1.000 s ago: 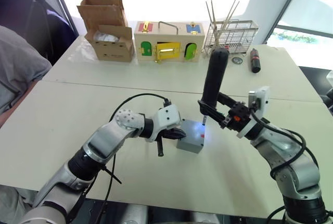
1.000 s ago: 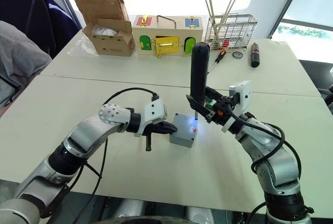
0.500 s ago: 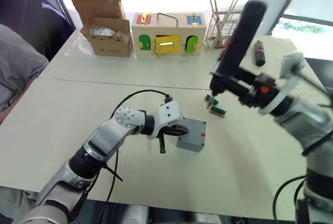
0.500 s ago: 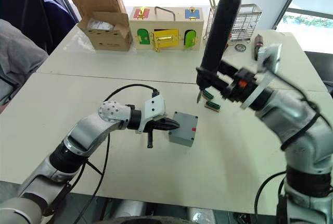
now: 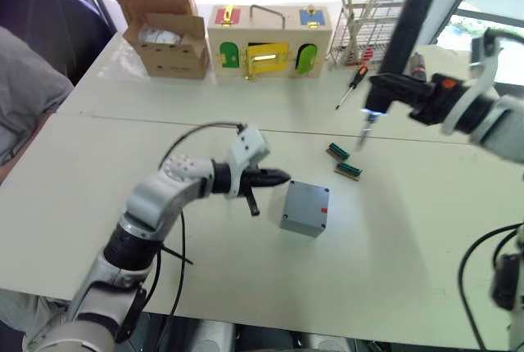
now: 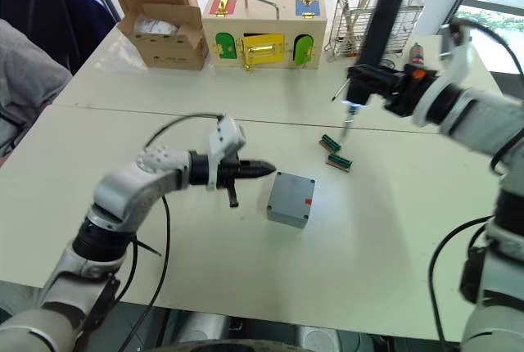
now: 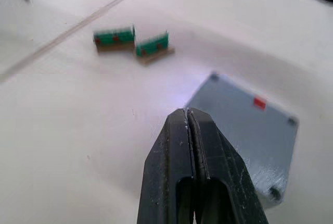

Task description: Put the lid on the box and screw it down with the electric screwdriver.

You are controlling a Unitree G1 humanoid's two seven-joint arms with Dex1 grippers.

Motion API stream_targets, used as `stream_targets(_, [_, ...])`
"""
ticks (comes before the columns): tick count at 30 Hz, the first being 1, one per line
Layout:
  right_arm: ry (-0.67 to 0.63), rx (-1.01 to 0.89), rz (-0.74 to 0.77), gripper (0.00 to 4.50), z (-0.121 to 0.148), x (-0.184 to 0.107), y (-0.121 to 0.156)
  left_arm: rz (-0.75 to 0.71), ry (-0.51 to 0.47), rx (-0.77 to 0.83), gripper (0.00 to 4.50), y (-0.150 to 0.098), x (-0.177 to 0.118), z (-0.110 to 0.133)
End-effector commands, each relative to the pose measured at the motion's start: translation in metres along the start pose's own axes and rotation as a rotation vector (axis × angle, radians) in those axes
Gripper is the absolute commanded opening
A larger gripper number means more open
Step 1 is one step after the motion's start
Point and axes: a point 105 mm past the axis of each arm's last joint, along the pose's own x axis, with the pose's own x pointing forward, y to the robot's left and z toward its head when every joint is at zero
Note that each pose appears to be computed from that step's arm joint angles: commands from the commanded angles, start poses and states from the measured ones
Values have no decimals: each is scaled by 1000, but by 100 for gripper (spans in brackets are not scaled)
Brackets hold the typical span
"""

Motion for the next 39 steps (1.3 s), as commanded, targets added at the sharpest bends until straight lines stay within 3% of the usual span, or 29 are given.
stream_targets(1, [110, 26, -41, 190, 5, -24, -24, -113, -5, 77, 0, -26, -7, 17])
stream_targets(3, [217, 9, -153, 190, -12, -32, -54, -184, 43, 129, 0, -42, -8, 10])
stream_targets(6, [382, 64, -150, 190, -50, -44, -76, -266, 61, 151, 0, -62, -7, 3])
stream_targets(11, [609, 204, -206, 190, -103, -55, -96, -257, 71, 150, 0, -67, 2, -5])
stream_targets(18, [738, 236, -248, 190, -135, -55, -105, -209, 96, 117, 0, -67, 2, -18])
stream_targets(23, [750, 221, -307, 190, -143, -51, -118, -139, 93, 80, 0, -60, 2, -26])
stream_targets(25, [747, 217, -316, 293, -143, -50, -121, -99, 87, 64, 0, -54, 3, -26])
stream_targets(29, [741, 185, -332, 438, -143, -49, -125, 133, 36, 48, 0, -12, 0, -21])
stream_targets(31, [694, 168, -318, 448, -134, -44, -125, 279, 6, 30, 0, 16, -11, -17])
stream_targets(34, [543, 3, -327, 448, -94, -34, -129, 495, -86, 48, 0, 50, -37, -2])
stream_targets(39, [194, -93, -146, 448, -24, -12, -94, 603, -114, -31, 0, 62, -71, -8])
